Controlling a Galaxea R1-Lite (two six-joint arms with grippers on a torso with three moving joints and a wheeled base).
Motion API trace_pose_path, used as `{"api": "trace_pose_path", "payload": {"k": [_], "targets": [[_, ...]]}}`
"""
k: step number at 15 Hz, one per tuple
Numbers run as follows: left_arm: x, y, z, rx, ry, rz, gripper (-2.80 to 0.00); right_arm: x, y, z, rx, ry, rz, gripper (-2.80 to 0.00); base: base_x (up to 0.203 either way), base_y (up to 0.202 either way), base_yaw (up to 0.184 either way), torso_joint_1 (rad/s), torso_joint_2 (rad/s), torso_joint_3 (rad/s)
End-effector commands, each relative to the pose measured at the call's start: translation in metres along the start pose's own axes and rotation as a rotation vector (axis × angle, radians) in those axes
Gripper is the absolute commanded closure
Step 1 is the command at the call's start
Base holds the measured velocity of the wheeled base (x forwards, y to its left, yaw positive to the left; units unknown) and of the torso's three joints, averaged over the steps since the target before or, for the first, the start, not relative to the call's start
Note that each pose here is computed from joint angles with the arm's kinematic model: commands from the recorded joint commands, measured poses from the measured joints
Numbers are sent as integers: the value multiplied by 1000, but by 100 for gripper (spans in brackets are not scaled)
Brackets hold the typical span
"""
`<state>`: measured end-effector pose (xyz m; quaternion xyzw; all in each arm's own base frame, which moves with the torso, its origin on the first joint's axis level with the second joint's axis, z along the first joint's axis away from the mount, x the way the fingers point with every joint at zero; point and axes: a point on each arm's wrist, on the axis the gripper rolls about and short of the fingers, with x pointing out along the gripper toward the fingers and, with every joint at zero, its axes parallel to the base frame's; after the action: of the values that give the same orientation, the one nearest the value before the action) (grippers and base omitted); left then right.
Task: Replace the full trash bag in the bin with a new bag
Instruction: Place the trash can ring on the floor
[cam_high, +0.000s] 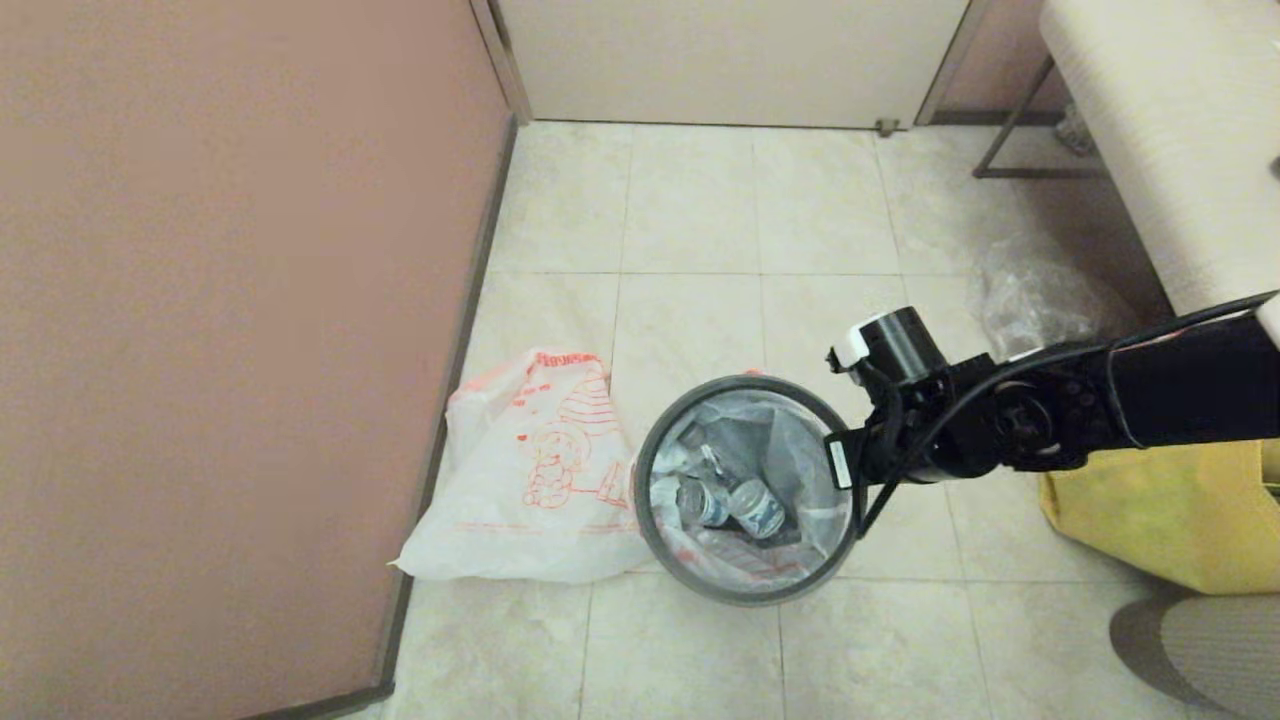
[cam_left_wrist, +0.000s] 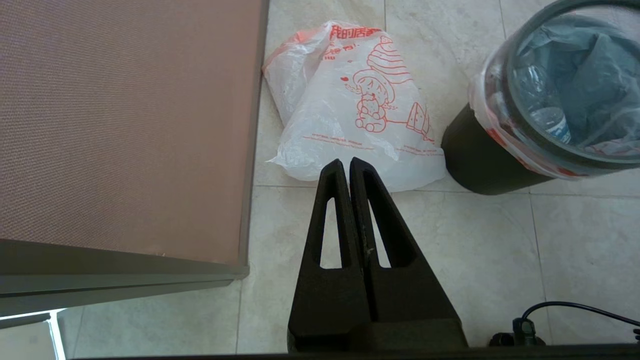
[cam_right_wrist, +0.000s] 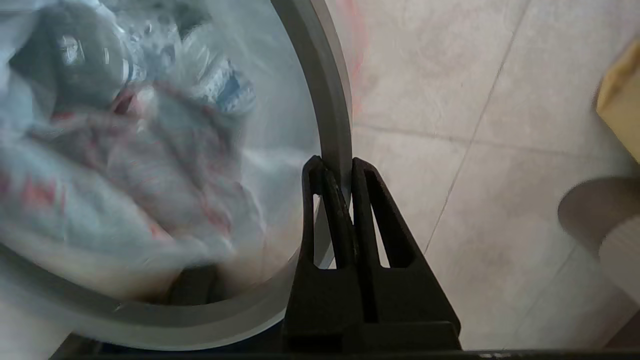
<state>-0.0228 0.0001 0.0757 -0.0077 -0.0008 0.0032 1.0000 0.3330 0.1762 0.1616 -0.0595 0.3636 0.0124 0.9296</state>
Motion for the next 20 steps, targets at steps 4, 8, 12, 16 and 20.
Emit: {"api": "trace_pose_path", "payload": {"k": [4, 8, 12, 16, 20], "targets": [[0, 0, 0, 0, 0, 1, 0, -103, -36, -2, 84, -25, 25, 0, 0, 0, 0, 0, 0, 0], [0, 0, 0, 0, -1, 1, 0, -158, -92, -30, 171, 81, -52, 0, 0, 0, 0, 0, 0, 0], [0, 0, 0, 0, -2, 1, 0, -121, -158, -69, 272, 286, -257, 0, 0, 0, 0, 0, 0, 0], [0, 0, 0, 0, -1, 1, 0, -70, -198, -97, 252, 322, -280, 0, 0, 0, 0, 0, 0, 0], [0, 0, 0, 0, -1, 1, 0, -35, -205, -100, 232, 375, -267, 0, 0, 0, 0, 0, 0, 0]]}}
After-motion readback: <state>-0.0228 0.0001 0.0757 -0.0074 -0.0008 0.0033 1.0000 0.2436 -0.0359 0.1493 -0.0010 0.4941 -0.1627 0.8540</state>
